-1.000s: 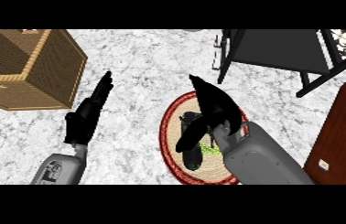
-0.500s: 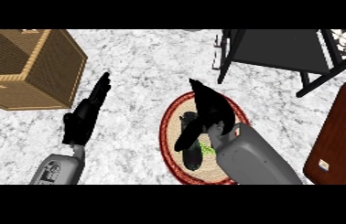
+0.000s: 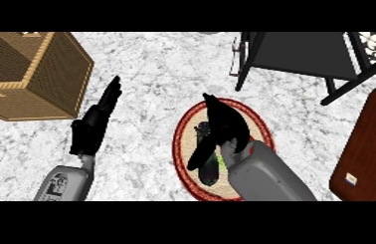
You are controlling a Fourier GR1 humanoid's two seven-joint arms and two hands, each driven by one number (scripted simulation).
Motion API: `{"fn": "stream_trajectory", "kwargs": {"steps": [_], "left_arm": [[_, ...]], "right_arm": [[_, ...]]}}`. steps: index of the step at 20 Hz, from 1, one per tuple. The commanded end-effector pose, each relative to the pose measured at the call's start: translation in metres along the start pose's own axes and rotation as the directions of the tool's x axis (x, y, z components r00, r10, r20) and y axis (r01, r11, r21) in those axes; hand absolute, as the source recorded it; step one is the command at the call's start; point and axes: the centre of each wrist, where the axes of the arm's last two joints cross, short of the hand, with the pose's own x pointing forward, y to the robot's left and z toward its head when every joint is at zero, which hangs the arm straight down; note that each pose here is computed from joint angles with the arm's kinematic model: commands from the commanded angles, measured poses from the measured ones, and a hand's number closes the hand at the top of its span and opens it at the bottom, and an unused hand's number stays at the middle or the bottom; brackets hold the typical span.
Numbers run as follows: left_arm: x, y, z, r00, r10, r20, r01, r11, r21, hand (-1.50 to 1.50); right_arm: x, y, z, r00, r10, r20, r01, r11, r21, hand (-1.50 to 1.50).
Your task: Pick the eggplant from the placemat and place it in the tiered shelf
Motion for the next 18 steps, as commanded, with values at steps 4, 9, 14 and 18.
{"fn": "stream_trajectory", "kwargs": {"steps": [4,9,14,18], "left_arm": [[0.003,-0.001,0.010,1.000,0.006,0.002,-0.006,1.000,-0.009,0.00],[-0.004,0.004,0.000,1.000,0.012,-0.002,-0.012,1.000,-0.009,0.00],[0.005,0.019,-0.003,1.000,-0.010,0.011,0.011,1.000,-0.010,0.00],[-0.001,0.013,0.010,1.000,0.008,-0.008,-0.008,1.000,-0.015,0.00]], "right_arm": [[-0.001,0.011,-0.006,0.984,0.046,-0.173,-0.043,0.999,0.022,-1.50],[0.007,0.016,-0.004,0.981,0.076,-0.179,-0.075,0.997,0.013,-1.50],[0.004,0.024,-0.021,0.976,0.079,-0.203,-0.077,0.997,0.020,-1.50],[-0.021,0.020,-0.031,0.977,0.073,-0.201,-0.069,0.997,0.023,-1.50]]}}
